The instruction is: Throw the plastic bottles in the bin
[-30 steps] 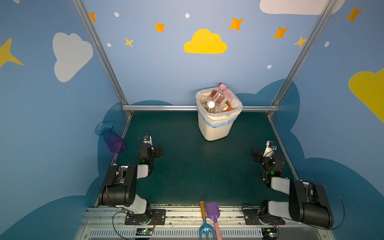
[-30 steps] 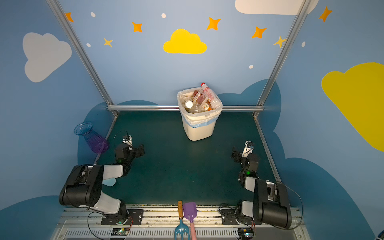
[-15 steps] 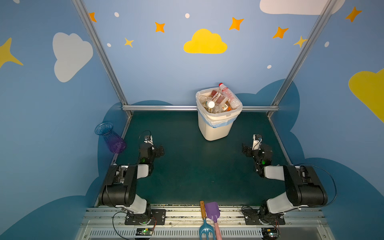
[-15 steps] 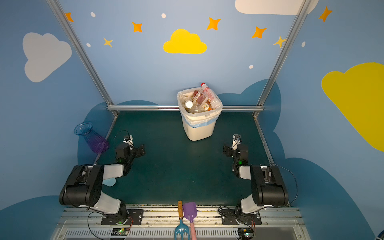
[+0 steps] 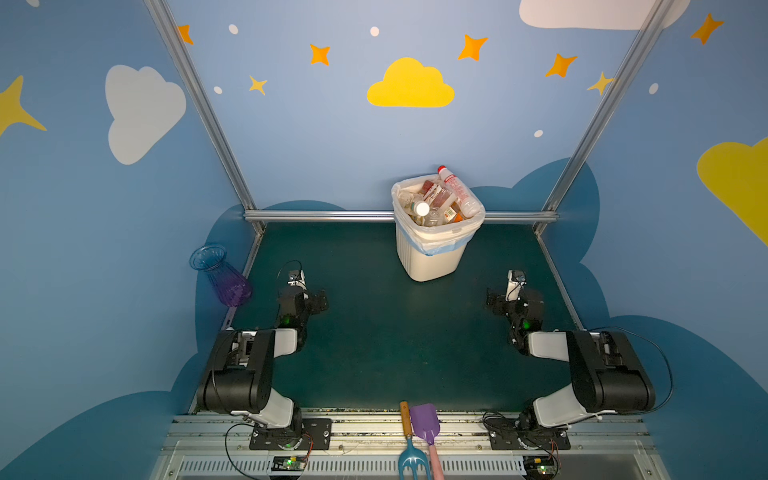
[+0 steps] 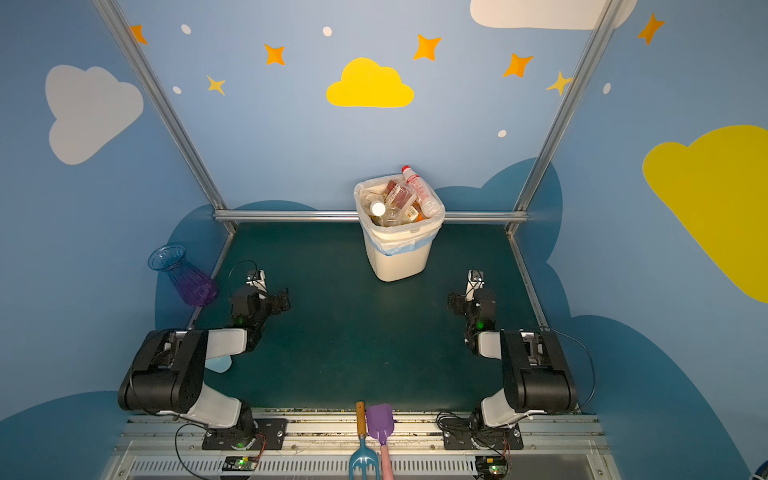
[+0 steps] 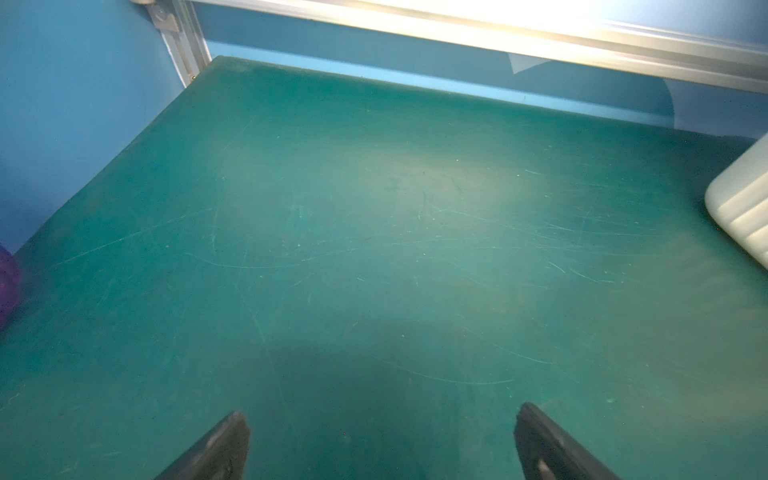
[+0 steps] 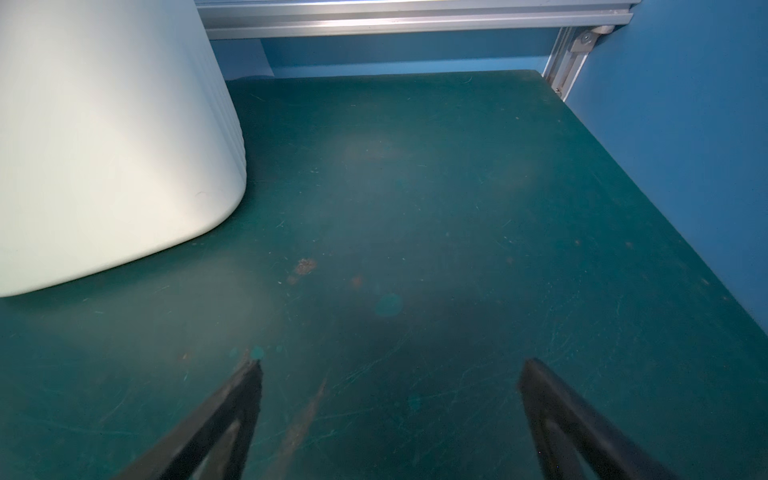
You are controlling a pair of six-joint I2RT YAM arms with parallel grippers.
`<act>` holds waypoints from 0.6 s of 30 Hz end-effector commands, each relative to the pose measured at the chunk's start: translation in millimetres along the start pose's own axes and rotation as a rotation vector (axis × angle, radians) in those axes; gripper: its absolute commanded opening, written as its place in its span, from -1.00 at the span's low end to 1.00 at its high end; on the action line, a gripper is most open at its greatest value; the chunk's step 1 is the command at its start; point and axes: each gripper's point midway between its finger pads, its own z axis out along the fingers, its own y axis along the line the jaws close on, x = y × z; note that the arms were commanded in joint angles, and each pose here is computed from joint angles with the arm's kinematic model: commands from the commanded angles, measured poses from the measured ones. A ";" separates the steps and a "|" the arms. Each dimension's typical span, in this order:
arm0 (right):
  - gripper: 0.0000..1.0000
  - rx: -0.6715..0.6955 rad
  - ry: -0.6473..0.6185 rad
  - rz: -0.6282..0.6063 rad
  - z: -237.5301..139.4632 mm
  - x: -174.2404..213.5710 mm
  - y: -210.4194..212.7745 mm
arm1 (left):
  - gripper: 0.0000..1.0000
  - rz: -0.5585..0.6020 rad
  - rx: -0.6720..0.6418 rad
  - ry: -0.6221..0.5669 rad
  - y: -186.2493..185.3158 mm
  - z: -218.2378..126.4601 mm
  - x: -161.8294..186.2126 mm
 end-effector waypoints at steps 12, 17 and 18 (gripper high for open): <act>0.94 0.013 -0.013 -0.011 -2.1 -4.2 -0.7 | 0.99 0.016 -0.013 -0.025 0.6 -3.2 -5.6; 0.94 0.013 -0.012 -0.011 -1.8 -4.2 -0.7 | 0.99 0.015 -0.013 -0.025 0.8 -3.1 -6.0; 0.94 0.013 -0.012 -0.011 -1.8 -4.1 -0.7 | 0.99 0.015 -0.015 -0.023 1.2 -2.8 -5.5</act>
